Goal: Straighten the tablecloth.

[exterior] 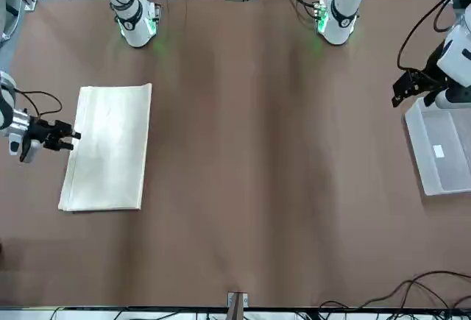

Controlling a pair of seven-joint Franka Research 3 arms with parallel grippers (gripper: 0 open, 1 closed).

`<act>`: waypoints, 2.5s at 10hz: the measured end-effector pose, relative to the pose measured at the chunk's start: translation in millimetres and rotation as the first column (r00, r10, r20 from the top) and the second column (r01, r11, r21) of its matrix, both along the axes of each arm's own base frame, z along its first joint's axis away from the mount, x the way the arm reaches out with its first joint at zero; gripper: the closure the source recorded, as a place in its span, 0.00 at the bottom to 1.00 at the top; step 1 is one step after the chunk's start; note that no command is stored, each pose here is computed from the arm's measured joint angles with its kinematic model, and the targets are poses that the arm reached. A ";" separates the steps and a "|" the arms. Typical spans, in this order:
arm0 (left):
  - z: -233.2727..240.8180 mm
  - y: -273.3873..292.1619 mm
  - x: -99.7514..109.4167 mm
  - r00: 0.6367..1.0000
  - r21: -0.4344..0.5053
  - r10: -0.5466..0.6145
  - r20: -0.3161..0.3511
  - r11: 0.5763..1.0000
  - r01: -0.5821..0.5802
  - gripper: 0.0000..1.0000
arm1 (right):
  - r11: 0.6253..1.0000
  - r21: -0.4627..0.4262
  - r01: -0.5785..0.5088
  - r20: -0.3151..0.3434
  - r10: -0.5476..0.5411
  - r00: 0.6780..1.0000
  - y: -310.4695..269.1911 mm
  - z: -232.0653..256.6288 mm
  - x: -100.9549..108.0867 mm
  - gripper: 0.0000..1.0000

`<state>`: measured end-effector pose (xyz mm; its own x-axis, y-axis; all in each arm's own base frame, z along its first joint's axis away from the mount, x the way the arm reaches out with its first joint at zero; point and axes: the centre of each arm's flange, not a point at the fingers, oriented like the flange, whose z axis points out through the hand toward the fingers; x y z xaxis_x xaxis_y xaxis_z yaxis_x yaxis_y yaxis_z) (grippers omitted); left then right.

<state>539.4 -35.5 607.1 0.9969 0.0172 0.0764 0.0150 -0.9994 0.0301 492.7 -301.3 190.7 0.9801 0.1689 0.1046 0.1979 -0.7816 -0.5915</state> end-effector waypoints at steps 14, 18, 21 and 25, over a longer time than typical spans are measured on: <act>1.8 -0.7 0.1 1.000 0.000 -0.001 0.003 1.000 0.001 0.00 | 0.999 0.020 0.046 -0.077 -0.045 0.996 -6.5 -42.4 -3.0 0.35; 5.1 2.8 0.6 1.000 -0.001 0.005 0.010 1.000 -0.005 0.00 | 0.999 0.045 0.029 -0.092 -0.025 0.995 2.3 -44.6 -2.0 0.84; 5.3 2.6 0.6 1.000 -0.001 0.005 0.011 1.000 -0.005 0.00 | 0.995 0.096 -0.024 -0.106 0.034 0.994 23.0 -35.4 9.0 0.97; 5.4 2.8 0.7 1.000 -0.001 0.005 0.011 1.000 -0.005 0.00 | 0.984 0.158 -0.082 -0.154 0.106 0.982 74.4 32.5 35.8 0.97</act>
<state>540.1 -32.7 612.5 0.9960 0.0224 0.0870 0.0197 -0.9993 0.0311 528.5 -226.9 223.1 0.9666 0.2554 -0.0227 0.1583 -0.6641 -0.7307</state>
